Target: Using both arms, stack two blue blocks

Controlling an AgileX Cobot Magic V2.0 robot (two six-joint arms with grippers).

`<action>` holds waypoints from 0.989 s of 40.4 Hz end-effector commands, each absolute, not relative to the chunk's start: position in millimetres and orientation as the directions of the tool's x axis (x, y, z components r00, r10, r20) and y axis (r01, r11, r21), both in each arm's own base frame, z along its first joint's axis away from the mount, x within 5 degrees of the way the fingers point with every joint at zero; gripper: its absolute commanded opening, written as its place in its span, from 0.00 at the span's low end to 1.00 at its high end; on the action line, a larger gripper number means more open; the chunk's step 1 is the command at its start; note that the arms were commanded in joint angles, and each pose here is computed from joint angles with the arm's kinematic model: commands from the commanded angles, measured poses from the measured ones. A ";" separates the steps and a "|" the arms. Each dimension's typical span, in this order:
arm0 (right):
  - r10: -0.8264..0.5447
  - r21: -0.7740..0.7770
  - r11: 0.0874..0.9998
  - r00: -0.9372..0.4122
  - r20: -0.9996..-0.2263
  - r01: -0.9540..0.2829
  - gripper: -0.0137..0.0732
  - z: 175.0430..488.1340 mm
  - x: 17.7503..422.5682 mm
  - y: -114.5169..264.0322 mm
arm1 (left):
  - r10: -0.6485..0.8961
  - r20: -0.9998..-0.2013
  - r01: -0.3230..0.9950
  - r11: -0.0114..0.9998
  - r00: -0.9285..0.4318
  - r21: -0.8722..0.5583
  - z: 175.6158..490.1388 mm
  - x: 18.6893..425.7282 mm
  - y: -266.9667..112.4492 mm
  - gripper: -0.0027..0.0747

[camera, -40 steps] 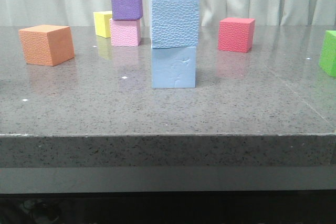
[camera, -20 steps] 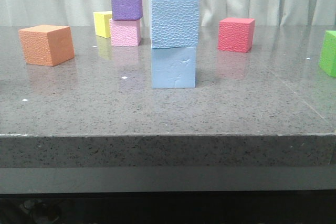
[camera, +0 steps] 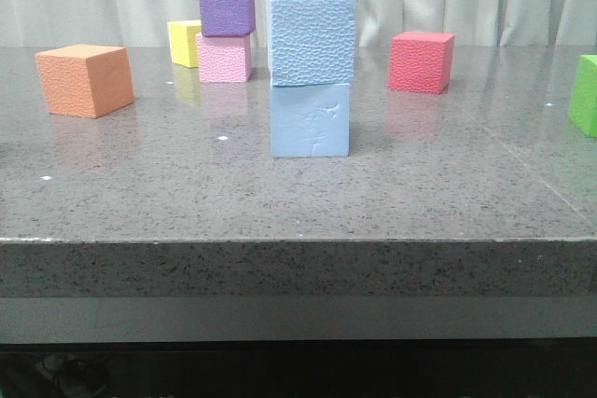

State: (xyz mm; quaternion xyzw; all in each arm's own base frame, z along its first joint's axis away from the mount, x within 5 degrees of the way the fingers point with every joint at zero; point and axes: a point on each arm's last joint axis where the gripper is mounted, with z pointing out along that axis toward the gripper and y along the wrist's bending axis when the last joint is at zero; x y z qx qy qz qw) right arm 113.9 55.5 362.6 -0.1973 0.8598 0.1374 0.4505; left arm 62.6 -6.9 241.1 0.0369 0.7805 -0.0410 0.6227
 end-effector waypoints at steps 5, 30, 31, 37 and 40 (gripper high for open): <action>-0.179 0.055 0.887 -0.451 -0.874 -0.459 0.08 375.6 115.7 55.7 | -0.123 -0.991 0.071 0.990 0.051 -0.119 215.2 56.0 -3.7 0.01; -0.179 0.055 0.886 -0.452 -0.874 -0.459 0.08 375.6 115.7 55.7 | -0.120 -0.990 0.068 0.991 0.074 -0.115 201.2 55.7 -3.3 0.01; -0.179 0.055 0.886 -0.452 -0.874 -0.459 0.08 375.6 115.7 55.7 | -0.120 -0.990 0.068 0.991 0.074 -0.115 201.2 55.7 -3.3 0.01; -0.179 0.055 0.886 -0.452 -0.874 -0.459 0.08 375.6 115.7 55.7 | -0.120 -0.990 0.068 0.991 0.074 -0.115 201.2 55.7 -3.3 0.01; -0.179 0.055 0.886 -0.452 -0.874 -0.459 0.08 375.6 115.7 55.7 | -0.120 -0.990 0.068 0.991 0.074 -0.115 201.2 55.7 -3.3 0.01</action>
